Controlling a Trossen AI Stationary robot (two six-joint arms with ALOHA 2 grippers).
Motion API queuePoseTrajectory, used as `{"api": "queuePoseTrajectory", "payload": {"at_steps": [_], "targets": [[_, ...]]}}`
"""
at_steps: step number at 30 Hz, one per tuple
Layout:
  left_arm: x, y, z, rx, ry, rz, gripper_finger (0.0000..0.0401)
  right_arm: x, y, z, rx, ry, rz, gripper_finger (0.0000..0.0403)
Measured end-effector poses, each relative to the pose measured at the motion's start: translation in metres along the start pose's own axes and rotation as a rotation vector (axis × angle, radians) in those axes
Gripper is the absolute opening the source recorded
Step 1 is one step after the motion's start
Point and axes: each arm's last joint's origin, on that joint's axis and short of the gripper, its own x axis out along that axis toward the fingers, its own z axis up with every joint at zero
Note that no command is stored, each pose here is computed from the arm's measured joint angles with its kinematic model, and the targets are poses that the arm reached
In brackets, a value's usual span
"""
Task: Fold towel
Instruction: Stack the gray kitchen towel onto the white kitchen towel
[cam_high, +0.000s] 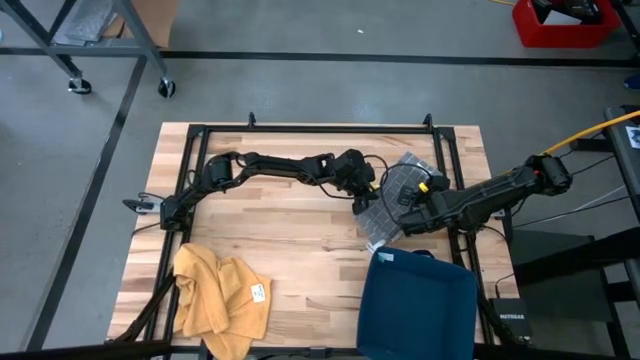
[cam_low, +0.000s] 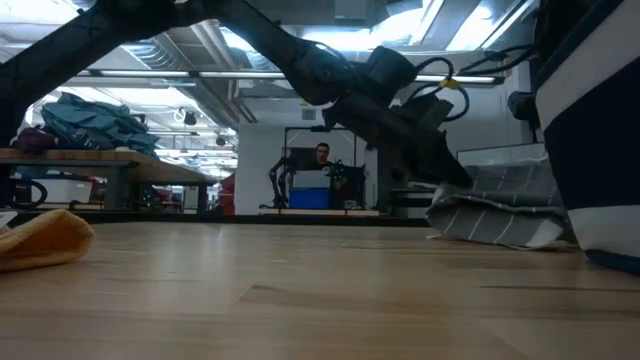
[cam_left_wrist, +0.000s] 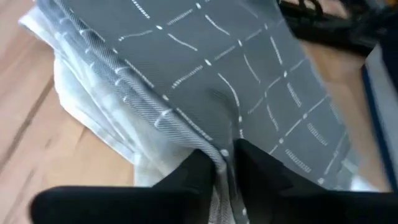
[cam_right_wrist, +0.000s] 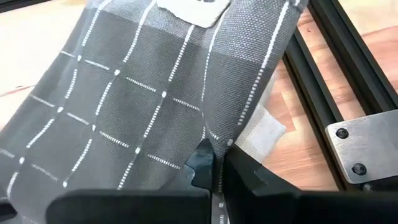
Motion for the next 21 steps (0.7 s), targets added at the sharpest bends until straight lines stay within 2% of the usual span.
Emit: {"api": "queuePoseTrajectory", "payload": {"at_steps": [5,12,16,21], "targets": [[0.0,0.001,-0.001,0.016,0.001,0.004,0.0117,0.0,0.0,0.0,-0.004,0.003,-0.004,0.0063],[0.0,0.001,-0.001,-0.039,0.009,0.005,0.0195,0.0,0.0,-0.001,-0.011,0.01,-0.009,0.0172],[-0.001,0.005,-0.001,-0.079,0.01,0.011,0.0207,0.0,0.0,-0.001,-0.016,0.01,-0.008,0.0232],[-0.007,0.021,-0.001,-0.13,0.025,0.041,0.0191,0.0,0.0,-0.002,-0.065,0.042,-0.02,0.0279]]}}
